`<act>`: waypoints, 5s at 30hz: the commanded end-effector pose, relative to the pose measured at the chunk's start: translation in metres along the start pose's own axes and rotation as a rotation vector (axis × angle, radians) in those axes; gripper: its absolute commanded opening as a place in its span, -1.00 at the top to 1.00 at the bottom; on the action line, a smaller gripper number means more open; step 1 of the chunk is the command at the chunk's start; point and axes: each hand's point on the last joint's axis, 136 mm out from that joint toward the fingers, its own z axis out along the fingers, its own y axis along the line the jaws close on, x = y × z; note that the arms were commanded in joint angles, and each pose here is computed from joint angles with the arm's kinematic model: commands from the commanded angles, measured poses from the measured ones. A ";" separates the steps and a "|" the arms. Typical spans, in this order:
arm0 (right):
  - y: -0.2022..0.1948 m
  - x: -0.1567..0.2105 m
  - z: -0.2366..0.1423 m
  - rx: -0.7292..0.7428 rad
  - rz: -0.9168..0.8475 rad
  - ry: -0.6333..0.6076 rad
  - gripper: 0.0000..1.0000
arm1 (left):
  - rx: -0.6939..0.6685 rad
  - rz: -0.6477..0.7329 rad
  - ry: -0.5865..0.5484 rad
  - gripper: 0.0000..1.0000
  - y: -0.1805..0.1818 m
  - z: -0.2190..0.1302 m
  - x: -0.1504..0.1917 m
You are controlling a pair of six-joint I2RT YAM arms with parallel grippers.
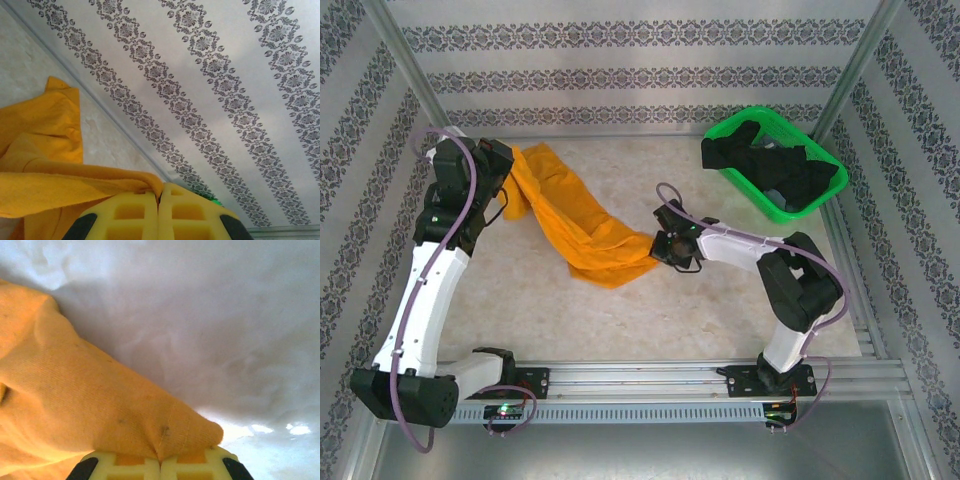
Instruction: Fold and stack the t-shirts
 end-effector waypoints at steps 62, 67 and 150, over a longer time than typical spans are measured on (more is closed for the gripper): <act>-0.104 0.095 -0.033 0.270 -0.235 0.194 -0.03 | -0.405 -0.036 0.353 1.00 0.207 -0.028 0.128; -0.103 0.104 -0.027 0.282 -0.242 0.221 0.07 | -0.424 -0.016 0.378 1.00 0.215 -0.030 0.135; 0.079 -0.163 -0.304 0.042 -0.359 -0.392 1.00 | -0.313 0.325 0.144 1.00 0.057 -0.050 -0.024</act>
